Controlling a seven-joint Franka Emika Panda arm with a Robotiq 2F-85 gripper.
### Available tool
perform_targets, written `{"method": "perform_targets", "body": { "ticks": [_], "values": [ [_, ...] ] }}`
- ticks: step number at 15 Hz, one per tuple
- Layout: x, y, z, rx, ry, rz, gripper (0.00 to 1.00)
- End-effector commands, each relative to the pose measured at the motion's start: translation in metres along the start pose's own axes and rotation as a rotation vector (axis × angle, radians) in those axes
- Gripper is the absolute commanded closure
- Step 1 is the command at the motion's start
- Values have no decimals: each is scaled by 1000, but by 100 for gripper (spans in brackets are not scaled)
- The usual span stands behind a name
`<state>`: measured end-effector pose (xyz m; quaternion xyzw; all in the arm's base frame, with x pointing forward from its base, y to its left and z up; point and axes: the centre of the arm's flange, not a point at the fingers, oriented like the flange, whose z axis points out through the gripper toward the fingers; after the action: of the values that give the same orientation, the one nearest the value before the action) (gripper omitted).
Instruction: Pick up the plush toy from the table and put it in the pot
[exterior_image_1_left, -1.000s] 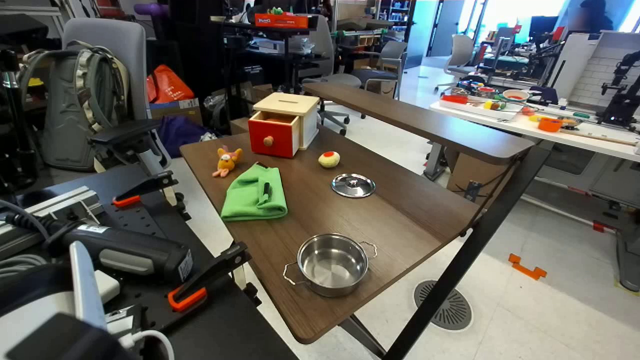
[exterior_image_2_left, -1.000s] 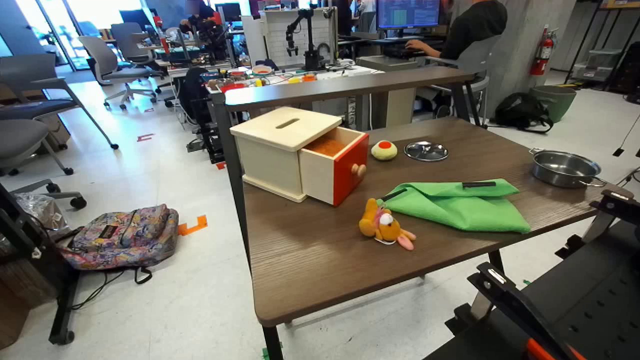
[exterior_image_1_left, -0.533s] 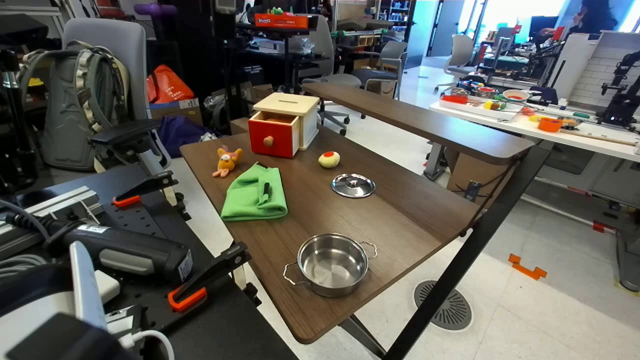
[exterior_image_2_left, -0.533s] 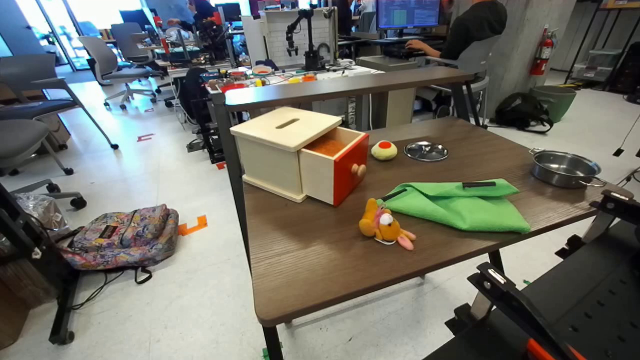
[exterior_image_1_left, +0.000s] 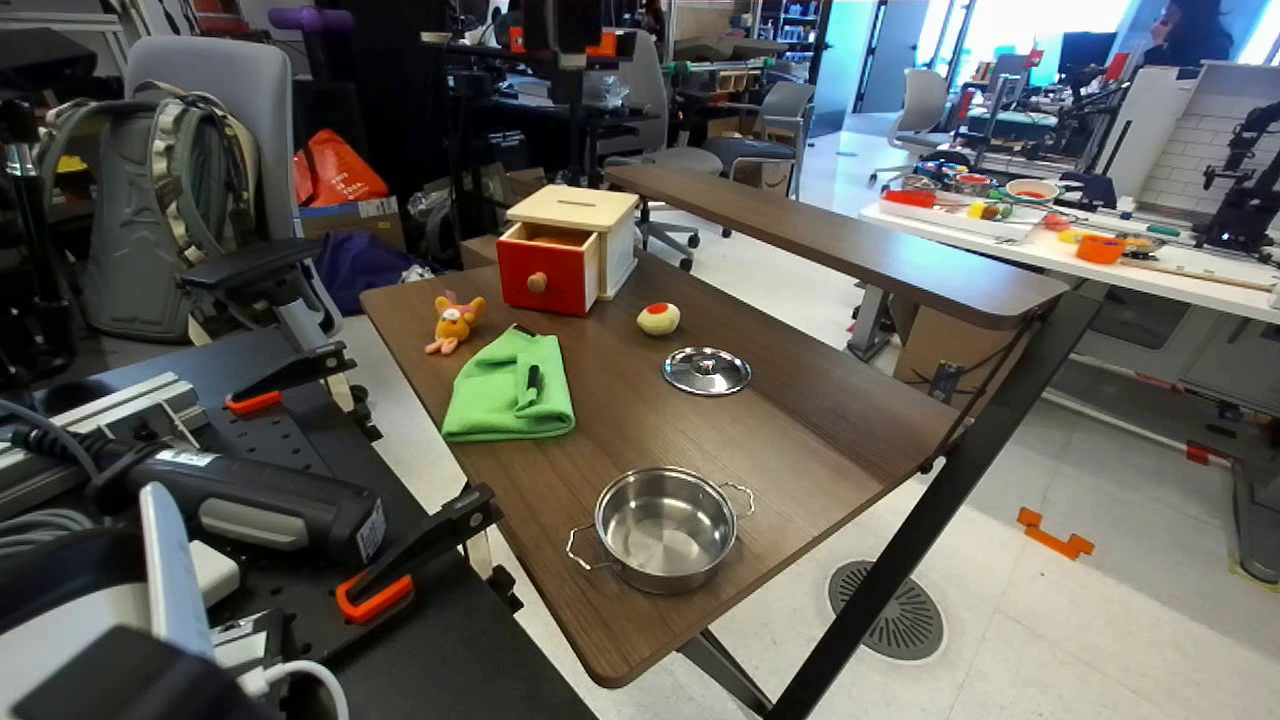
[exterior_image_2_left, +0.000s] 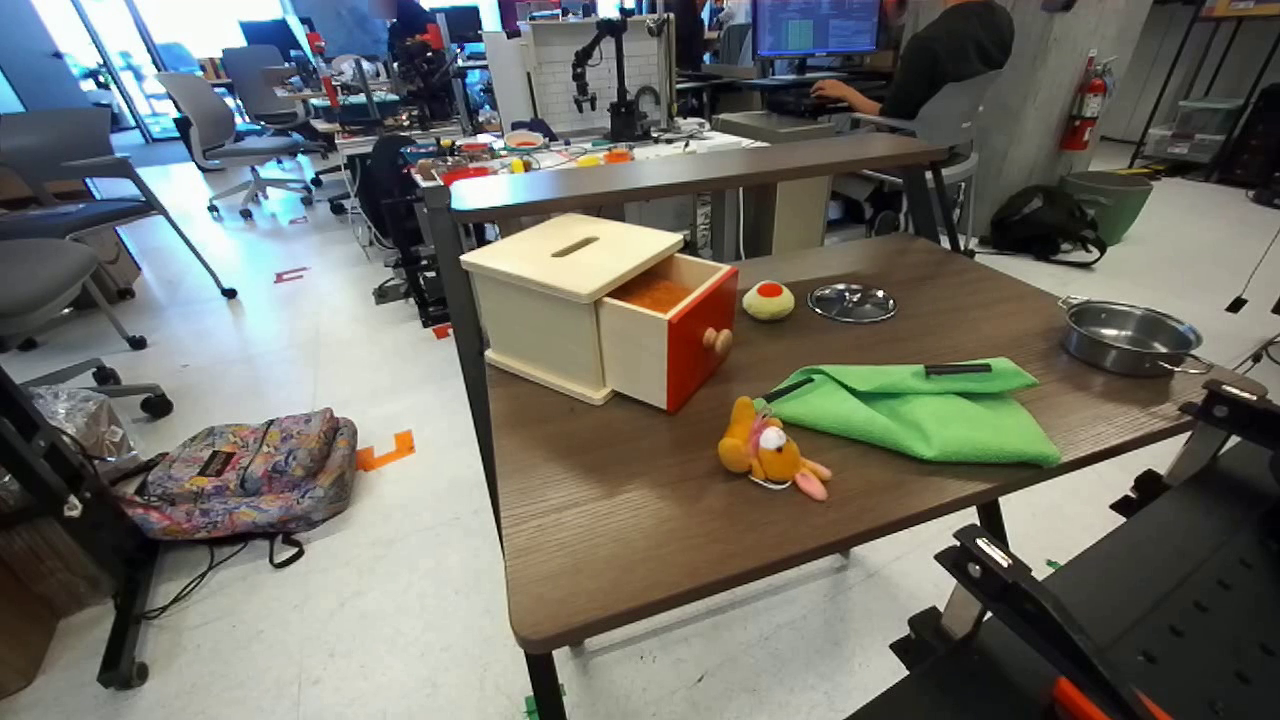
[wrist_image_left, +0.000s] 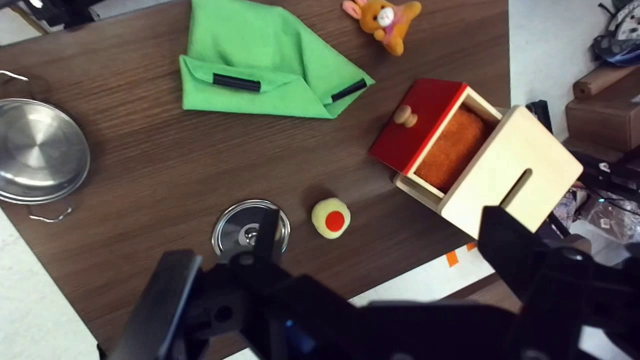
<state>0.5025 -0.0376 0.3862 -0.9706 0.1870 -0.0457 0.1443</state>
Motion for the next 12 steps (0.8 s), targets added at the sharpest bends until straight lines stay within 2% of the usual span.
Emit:
{"method": "perform_targets", "body": {
  "ticks": [1,7,12],
  "values": [
    [64,-19,30,14,4,80,0],
    [119,-10,106,-78,23,226,0],
    [130,-3,174,-159,25,263,0]
  ]
}}
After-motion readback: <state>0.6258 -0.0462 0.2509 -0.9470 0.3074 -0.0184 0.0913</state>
